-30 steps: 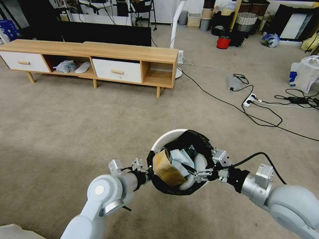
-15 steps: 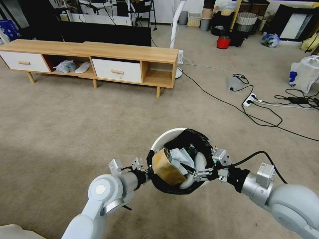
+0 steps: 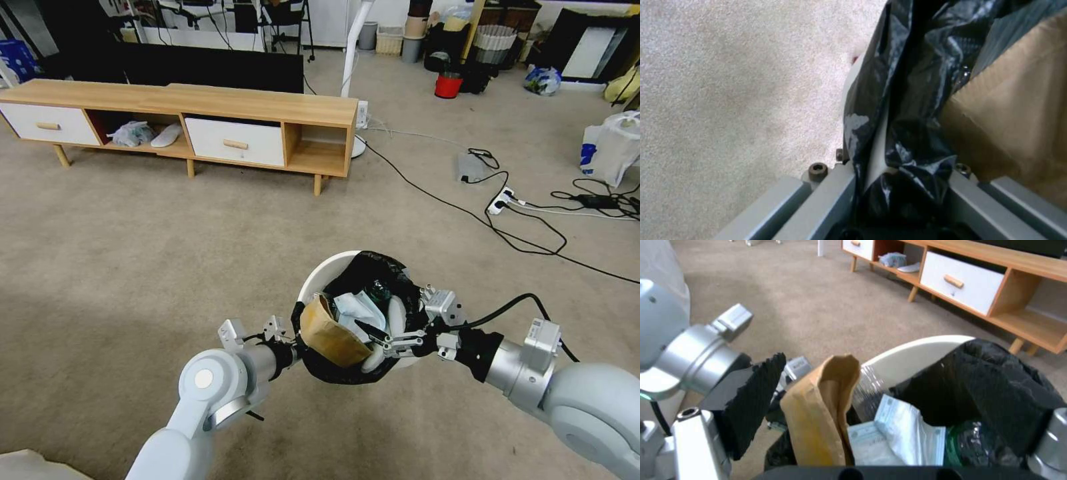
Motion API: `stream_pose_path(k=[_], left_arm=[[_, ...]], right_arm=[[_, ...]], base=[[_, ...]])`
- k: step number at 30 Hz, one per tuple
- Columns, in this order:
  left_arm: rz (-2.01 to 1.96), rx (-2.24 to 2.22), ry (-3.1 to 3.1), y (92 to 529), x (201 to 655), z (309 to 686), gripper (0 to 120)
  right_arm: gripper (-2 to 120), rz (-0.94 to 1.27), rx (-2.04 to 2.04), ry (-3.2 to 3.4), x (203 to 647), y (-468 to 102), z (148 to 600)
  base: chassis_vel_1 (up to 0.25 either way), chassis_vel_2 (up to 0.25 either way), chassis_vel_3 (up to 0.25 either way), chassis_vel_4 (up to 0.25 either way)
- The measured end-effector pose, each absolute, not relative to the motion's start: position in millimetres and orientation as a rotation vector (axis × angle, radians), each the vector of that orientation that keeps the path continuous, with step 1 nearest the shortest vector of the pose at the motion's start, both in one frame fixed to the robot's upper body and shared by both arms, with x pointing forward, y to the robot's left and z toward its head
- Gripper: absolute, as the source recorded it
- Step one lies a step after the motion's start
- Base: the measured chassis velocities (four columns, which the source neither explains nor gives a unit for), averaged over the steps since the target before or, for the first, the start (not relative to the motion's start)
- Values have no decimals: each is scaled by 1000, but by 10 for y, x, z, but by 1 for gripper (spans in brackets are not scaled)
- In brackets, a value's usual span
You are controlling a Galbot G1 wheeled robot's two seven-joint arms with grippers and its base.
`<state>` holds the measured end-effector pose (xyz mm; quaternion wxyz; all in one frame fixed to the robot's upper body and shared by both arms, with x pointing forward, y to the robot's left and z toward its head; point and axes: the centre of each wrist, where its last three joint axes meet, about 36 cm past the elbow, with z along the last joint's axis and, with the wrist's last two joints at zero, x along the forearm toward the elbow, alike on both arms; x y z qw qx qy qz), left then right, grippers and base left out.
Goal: Pick up the trash bin and place the garbage on the floor into it.
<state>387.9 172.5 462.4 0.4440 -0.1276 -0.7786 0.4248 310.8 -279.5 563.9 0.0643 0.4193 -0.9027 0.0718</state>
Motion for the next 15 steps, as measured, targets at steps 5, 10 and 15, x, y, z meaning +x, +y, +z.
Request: stream_pose_path(k=[5, 10, 15], left_arm=[[1049, -315, -1932, 1727, 3885, 4616, 0], [1047, -317, -1935, 1722, 3897, 4618, 0], [1047, -320, -1936, 1708, 3900, 4620, 0]], right_arm=[[97, 212, 1285, -2731, 3092, -2774, 5701], [97, 195, 1306, -2747, 3056, -2729, 5810], [97, 187, 1314, -2754, 3046, -2713, 5850]], base=[[0, 0, 0, 0], [0, 0, 0, 0], [0, 0, 0, 0]])
